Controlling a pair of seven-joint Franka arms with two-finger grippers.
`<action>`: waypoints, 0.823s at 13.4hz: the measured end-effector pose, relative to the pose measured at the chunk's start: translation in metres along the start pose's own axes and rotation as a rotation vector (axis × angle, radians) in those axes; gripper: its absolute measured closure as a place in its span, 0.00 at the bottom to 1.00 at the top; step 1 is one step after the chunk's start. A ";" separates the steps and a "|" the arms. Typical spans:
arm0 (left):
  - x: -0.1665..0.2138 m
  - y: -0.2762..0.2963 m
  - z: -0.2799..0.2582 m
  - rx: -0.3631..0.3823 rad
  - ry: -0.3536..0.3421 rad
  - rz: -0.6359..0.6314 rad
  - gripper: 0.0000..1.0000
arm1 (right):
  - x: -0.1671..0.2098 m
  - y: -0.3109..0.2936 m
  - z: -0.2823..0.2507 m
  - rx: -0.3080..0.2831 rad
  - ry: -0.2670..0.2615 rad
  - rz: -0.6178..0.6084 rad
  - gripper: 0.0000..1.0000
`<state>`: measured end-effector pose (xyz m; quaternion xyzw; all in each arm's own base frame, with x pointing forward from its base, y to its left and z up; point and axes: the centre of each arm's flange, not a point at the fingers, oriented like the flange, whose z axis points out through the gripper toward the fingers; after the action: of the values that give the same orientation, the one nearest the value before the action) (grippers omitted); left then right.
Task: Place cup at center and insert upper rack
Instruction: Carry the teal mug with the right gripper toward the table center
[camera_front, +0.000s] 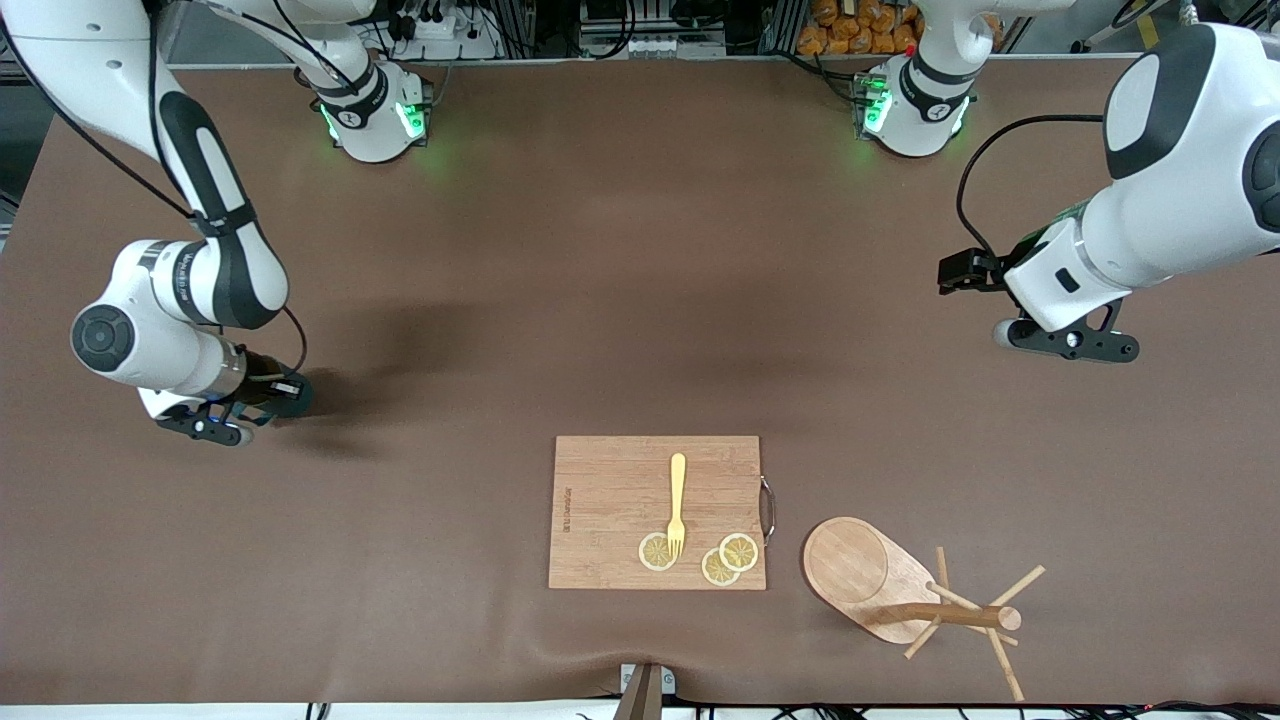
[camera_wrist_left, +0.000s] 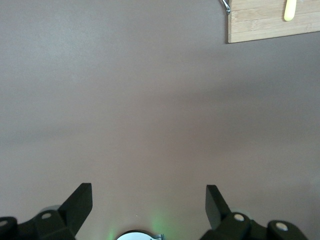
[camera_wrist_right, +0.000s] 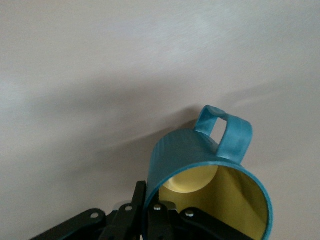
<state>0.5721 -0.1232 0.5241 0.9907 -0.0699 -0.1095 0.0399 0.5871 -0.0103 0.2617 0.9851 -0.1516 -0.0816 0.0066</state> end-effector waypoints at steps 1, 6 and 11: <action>0.001 0.000 0.001 0.000 0.001 0.000 0.00 | -0.007 -0.023 -0.012 0.005 -0.007 0.028 0.96; 0.006 -0.001 0.001 0.001 0.023 -0.002 0.00 | -0.060 -0.153 -0.050 0.062 0.006 0.229 0.96; 0.008 -0.008 -0.023 0.022 0.141 -0.009 0.00 | -0.121 -0.264 -0.082 0.138 -0.011 0.461 0.96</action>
<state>0.5860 -0.1149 0.5437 0.9967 -0.0635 -0.0387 0.0334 0.5652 0.2764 0.3514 0.9220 -0.3779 -0.0730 -0.0430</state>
